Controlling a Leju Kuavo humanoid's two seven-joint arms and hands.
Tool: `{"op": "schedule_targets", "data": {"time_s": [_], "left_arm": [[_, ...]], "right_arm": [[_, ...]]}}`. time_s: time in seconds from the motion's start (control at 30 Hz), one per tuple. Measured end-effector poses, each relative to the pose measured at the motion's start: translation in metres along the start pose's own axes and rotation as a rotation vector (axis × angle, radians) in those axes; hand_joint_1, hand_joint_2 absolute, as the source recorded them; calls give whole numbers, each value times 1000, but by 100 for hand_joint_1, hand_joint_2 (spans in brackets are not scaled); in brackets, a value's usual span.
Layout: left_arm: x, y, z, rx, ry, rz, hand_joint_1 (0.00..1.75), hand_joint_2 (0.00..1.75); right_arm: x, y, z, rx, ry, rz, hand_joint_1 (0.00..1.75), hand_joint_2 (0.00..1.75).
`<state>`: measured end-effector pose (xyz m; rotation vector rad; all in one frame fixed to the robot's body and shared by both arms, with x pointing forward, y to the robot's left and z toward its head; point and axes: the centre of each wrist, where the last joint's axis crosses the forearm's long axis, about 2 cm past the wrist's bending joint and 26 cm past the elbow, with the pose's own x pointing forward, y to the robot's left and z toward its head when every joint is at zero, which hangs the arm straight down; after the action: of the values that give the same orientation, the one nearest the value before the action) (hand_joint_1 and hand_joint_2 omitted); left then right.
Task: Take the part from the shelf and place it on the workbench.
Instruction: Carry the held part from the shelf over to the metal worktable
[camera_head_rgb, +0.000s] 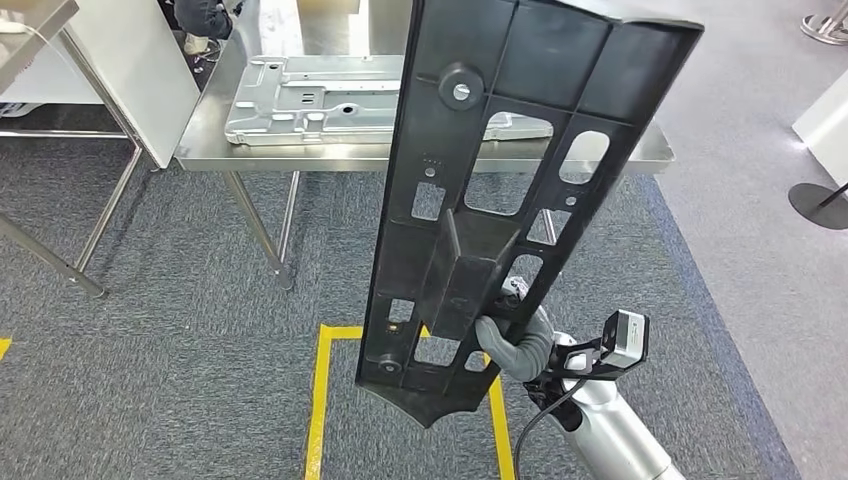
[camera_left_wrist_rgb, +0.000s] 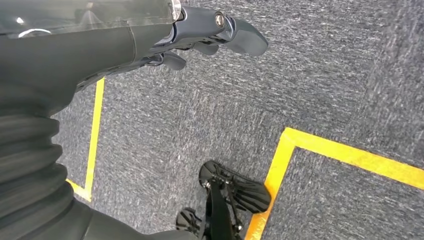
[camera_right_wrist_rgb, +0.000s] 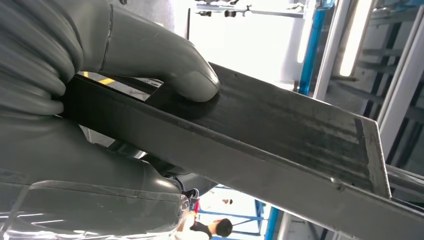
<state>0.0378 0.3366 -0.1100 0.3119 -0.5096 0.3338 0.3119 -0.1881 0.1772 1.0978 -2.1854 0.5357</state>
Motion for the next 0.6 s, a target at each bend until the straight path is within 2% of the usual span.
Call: {"op": "schedule_targets", "data": {"time_s": [0.6], "left_arm": [[-1,2,0,-10,-10,-29,0,175]], "right_arm": [[1,6,6,-24,-6,0,175,175]]}}
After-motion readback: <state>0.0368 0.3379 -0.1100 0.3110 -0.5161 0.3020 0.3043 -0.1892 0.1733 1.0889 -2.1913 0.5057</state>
